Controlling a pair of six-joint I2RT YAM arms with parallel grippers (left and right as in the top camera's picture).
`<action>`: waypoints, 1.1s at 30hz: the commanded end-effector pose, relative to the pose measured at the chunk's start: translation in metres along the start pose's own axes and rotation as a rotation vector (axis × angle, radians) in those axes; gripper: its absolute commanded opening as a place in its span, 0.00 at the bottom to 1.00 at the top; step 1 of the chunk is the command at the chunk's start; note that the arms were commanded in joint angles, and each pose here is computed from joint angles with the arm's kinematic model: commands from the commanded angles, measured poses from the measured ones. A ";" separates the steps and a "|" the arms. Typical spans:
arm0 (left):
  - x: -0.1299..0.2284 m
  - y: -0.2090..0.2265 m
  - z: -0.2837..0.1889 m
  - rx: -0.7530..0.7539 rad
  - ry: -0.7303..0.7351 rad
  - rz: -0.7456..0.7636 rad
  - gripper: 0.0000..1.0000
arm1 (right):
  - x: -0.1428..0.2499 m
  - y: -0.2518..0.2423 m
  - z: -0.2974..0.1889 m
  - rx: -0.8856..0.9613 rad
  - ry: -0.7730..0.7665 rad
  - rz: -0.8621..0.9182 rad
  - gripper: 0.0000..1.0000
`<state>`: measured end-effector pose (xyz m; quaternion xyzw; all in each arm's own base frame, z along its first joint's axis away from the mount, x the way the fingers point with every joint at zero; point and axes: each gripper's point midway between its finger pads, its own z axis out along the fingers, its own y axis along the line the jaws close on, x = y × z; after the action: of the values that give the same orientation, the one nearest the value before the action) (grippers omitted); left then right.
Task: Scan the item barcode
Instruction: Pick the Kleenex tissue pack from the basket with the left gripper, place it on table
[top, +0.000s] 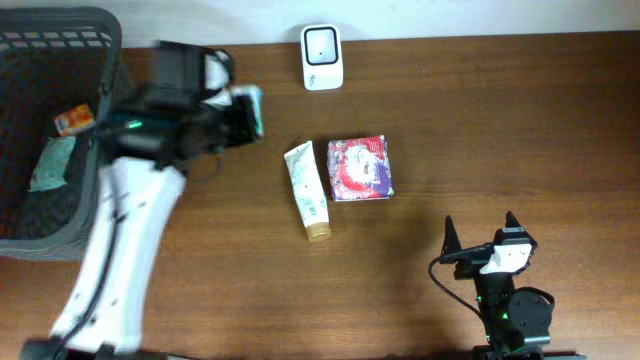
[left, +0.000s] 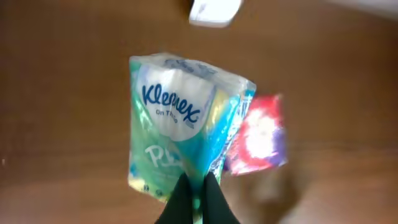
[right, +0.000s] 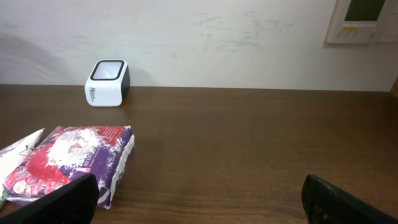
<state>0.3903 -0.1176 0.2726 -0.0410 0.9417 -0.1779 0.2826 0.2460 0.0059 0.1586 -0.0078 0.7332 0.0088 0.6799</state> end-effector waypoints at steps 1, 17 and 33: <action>0.038 0.021 0.063 -0.279 0.148 0.036 0.00 | 0.003 -0.003 0.000 0.013 0.005 0.002 0.99; 0.168 0.000 0.215 -0.256 0.605 0.030 0.01 | 0.003 -0.003 0.000 0.013 0.005 0.002 0.99; -0.137 0.059 -0.088 -0.367 -0.304 -0.043 0.99 | 0.003 -0.003 0.000 0.013 0.005 0.002 0.99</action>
<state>0.4557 -0.0841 0.3368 -0.0679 0.9464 -0.0223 0.3150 0.2460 0.0059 0.1587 -0.0075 0.7331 0.0091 0.6801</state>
